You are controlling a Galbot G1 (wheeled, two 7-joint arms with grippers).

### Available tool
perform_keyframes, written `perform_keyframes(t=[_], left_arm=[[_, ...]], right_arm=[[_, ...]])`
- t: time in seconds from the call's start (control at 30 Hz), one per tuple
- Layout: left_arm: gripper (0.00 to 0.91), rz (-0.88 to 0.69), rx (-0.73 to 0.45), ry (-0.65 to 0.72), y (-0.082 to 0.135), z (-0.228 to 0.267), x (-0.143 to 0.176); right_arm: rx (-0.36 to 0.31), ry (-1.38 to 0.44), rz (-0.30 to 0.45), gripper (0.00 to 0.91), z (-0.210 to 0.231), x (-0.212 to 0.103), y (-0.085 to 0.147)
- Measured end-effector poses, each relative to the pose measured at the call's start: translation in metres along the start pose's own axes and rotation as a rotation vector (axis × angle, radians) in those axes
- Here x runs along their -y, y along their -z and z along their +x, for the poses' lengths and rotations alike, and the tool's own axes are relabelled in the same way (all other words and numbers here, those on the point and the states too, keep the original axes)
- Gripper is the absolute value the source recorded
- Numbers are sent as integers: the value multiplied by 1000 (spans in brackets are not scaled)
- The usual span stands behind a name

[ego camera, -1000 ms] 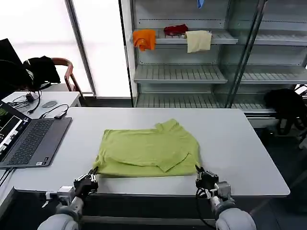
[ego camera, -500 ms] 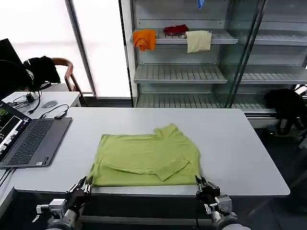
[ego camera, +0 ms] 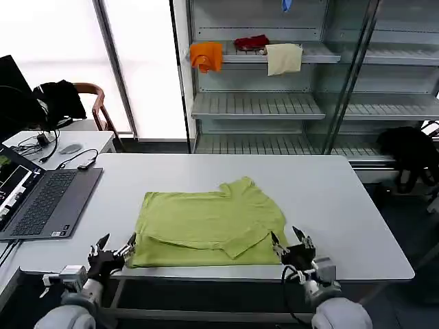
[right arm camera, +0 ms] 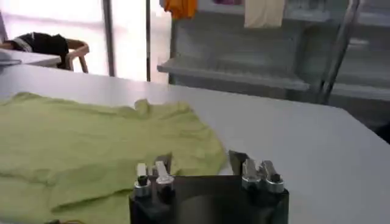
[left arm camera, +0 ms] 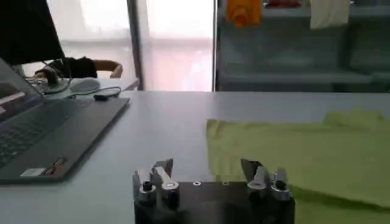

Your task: Fold and organize the clothes.

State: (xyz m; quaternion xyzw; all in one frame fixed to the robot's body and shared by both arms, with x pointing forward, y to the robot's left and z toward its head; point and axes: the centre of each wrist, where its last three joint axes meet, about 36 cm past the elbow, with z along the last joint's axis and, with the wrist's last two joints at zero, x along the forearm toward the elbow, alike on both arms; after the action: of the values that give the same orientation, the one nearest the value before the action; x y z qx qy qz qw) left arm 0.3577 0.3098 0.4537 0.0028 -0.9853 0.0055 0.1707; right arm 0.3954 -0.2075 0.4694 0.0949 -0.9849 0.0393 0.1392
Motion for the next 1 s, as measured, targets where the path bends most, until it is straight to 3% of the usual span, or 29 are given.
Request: perform_keyframes(t=[0.27, 0.67, 1.0], left_arm=[[907, -8, 14, -34, 23, -64, -5], [907, -57, -27, -74, 45, -147, 2], [907, -68, -79, -75, 44, -185, 4]], right_arm=[[5, 12, -30, 907, -84, 4, 20], [-44, 17, -54, 907, -183, -4, 46], [-124, 8, -44, 907, -229, -18, 41]])
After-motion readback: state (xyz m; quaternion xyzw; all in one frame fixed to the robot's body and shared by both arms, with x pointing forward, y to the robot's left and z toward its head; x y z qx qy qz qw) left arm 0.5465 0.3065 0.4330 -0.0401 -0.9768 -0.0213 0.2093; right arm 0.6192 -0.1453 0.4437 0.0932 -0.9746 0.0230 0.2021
